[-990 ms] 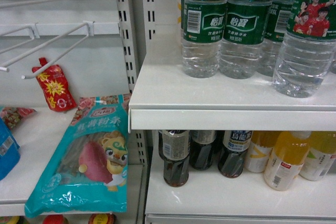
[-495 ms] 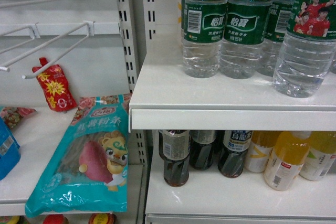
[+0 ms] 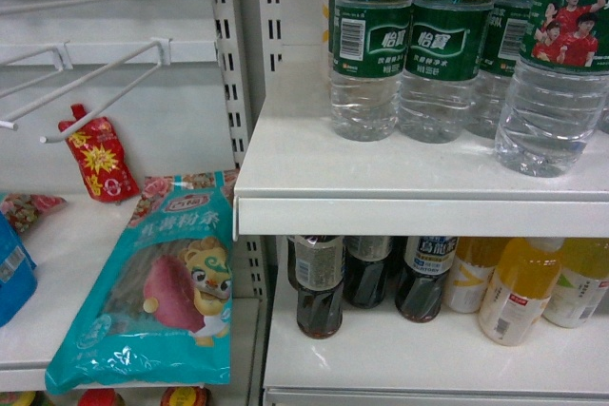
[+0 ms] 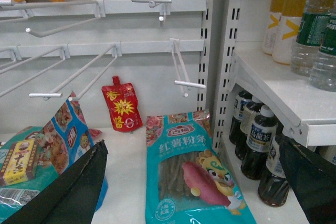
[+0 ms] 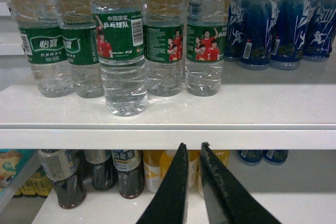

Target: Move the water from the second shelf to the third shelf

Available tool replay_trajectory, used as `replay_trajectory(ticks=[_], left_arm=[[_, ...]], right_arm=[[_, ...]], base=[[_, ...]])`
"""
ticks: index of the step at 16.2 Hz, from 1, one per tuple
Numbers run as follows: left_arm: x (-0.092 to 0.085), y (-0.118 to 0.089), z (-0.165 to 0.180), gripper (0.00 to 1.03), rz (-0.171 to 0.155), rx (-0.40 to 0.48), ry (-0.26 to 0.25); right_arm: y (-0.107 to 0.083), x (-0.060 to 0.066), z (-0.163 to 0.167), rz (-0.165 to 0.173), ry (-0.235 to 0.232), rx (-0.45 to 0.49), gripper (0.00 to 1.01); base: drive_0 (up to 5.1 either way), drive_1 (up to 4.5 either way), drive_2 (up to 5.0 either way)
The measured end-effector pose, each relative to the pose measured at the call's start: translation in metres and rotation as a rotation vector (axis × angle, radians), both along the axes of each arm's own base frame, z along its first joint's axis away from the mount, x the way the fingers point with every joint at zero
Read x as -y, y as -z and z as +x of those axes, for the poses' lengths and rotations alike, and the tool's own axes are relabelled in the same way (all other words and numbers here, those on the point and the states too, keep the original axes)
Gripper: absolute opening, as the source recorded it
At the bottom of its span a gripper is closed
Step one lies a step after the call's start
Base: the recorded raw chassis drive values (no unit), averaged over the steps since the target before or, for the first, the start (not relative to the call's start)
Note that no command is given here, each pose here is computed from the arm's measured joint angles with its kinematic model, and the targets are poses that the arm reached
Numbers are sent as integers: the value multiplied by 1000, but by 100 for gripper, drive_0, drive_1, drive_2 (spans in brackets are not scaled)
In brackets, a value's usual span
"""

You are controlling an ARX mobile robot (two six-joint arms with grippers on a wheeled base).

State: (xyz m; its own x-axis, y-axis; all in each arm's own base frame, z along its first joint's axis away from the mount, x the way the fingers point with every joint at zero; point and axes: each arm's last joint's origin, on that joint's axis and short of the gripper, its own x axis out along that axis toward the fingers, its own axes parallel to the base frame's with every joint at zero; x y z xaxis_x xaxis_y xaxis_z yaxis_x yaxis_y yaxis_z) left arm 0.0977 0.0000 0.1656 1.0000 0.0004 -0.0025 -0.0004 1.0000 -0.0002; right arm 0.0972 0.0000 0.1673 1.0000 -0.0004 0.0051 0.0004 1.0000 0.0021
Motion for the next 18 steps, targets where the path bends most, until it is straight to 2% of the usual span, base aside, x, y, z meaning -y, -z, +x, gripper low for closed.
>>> replay_trajectory(ticks=[7,8,9,18], left_arm=[[0,0,0,98,0,0,0],[0,0,0,98,0,0,0],[0,0,0,98,0,0,0],[0,0,0,98,0,0,0]], right_arm=[[0,0,0,0,0,0,91],[0,0,0,0,0,0,100],[0,0,0,0,0,0,97],[0,0,0,0,0,0,98]], base=[[0,0,0],[0,0,0],[0,0,0],[0,0,0]])
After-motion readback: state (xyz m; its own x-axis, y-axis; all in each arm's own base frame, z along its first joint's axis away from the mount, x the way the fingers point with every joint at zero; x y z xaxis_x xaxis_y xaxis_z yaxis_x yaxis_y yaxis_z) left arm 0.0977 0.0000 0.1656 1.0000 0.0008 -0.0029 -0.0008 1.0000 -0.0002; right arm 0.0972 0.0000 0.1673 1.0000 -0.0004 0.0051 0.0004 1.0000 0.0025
